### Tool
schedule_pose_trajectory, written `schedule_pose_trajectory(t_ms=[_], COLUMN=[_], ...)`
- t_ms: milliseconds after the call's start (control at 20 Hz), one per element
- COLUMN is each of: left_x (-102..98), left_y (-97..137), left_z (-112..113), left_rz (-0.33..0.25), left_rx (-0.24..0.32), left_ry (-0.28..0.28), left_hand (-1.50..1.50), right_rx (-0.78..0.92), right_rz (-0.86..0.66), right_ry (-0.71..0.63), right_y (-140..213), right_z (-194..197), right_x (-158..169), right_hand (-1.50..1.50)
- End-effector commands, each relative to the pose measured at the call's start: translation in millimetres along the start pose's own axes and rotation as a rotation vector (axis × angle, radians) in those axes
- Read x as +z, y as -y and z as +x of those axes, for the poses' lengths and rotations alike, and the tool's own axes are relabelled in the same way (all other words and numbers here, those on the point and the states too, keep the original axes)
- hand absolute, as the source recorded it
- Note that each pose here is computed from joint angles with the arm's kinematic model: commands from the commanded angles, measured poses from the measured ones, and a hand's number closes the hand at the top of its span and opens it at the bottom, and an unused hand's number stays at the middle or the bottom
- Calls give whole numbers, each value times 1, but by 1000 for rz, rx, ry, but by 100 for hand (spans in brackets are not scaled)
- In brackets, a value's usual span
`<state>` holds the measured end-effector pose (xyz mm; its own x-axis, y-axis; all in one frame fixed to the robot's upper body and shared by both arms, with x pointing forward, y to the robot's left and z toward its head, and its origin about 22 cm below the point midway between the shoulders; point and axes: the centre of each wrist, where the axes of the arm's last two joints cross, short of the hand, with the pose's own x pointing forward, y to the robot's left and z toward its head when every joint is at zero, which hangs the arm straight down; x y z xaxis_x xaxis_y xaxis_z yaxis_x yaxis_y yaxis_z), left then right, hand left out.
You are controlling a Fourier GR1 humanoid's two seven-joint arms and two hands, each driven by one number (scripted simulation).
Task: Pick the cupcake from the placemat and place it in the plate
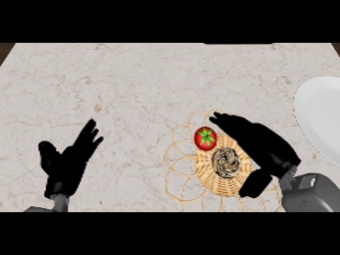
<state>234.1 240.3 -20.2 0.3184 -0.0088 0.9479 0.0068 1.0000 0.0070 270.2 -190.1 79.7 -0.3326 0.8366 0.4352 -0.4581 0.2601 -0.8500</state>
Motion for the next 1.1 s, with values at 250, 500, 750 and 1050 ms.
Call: schedule_pose_trajectory(t_ms=[250, 500, 750, 1050], left_x=[-2, 2, 14, -14], left_y=[11, 4, 2, 21], left_z=[-16, -13, -11, -3], left_rz=[0, -18, -6, 1], left_rx=[5, 4, -9, 10], left_ry=[-54, -62, -52, -57], left_hand=[0, 0, 0, 0], right_rx=[25, 117, 171, 193], right_rz=[42, 131, 95, 18], right_ry=[-28, -18, 35, 88], right_y=[-28, -42, -42, -37], right_z=[5, -9, -4, -7], right_x=[-20, -28, -40, -29], right_hand=[-150, 150, 150, 150])
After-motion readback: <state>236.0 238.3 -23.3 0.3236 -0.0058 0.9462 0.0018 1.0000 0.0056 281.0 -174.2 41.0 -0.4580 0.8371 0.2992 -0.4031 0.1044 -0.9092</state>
